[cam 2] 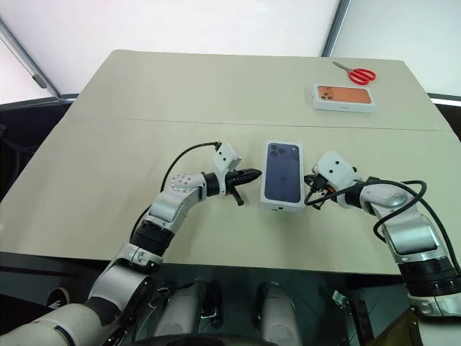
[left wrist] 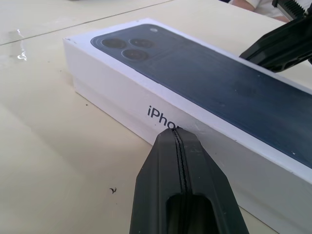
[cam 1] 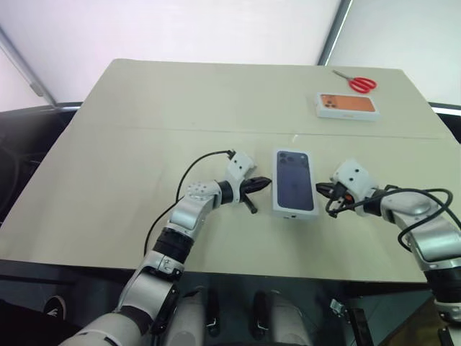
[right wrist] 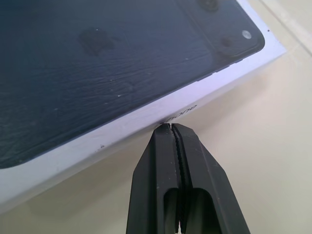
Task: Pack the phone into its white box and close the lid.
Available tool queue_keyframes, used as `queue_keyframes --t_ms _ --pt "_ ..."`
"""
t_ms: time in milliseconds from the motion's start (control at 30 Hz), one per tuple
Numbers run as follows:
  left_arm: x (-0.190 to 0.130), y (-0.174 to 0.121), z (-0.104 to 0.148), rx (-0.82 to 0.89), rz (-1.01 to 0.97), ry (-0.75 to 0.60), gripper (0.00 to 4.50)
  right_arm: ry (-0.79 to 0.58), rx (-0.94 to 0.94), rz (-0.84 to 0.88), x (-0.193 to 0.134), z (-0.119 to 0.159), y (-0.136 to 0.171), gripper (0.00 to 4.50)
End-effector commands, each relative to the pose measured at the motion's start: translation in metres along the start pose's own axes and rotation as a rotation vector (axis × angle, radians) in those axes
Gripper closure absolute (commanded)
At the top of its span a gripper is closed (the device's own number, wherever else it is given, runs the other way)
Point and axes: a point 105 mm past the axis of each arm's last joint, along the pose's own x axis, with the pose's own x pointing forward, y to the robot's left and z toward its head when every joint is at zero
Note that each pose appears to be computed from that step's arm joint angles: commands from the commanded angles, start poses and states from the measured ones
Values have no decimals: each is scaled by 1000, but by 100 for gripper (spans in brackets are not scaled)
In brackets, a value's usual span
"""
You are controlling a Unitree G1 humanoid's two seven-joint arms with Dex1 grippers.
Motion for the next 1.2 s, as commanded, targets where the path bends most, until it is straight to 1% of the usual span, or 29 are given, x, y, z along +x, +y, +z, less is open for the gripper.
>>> queue_keyframes --t_ms 33,100,167,300,467,533,633,700,800,867,967,1000,1067,1133,1200 --pt "5 -8 12 22 -29 -37 450 -28 -43 -22 1 10 -5 446" --pt "3 -4 13 19 -17 -37 450 -21 -60 -43 0 10 -12 446" --pt "1 1 14 20 -4 -33 450 -55 -29 -59 -3 19 -21 446" --pt "-5 13 17 31 31 -36 450 -41 -81 -88 -8 22 -35 446" --pt "-5 30 32 22 78 -77 450 -123 -45 -178 -10 39 -56 446" --pt "-1 33 39 20 90 -100 450 -139 -43 -179 -7 42 -55 446" --pt "20 34 53 47 125 -122 450 -162 -37 -202 7 48 -56 446" --pt "30 31 54 48 120 -119 450 -185 2 -237 14 52 -62 446" --pt "41 25 50 80 103 -96 450 -175 -51 -273 23 54 -64 446" --pt "45 23 47 96 92 -84 450 -166 -14 -264 29 48 -62 446" --pt "47 14 29 133 46 -23 450 -141 -43 -160 35 38 -38 446" --pt "46 12 24 134 29 -9 450 -137 -31 -98 35 35 -26 446" --pt "40 8 9 138 -13 34 450 -134 -41 23 31 32 -2 446" --pt "33 1 -2 168 -64 64 450 -133 -66 106 24 32 15 446" --pt "25 -4 -3 162 -101 52 450 -139 -50 180 16 34 28 446"
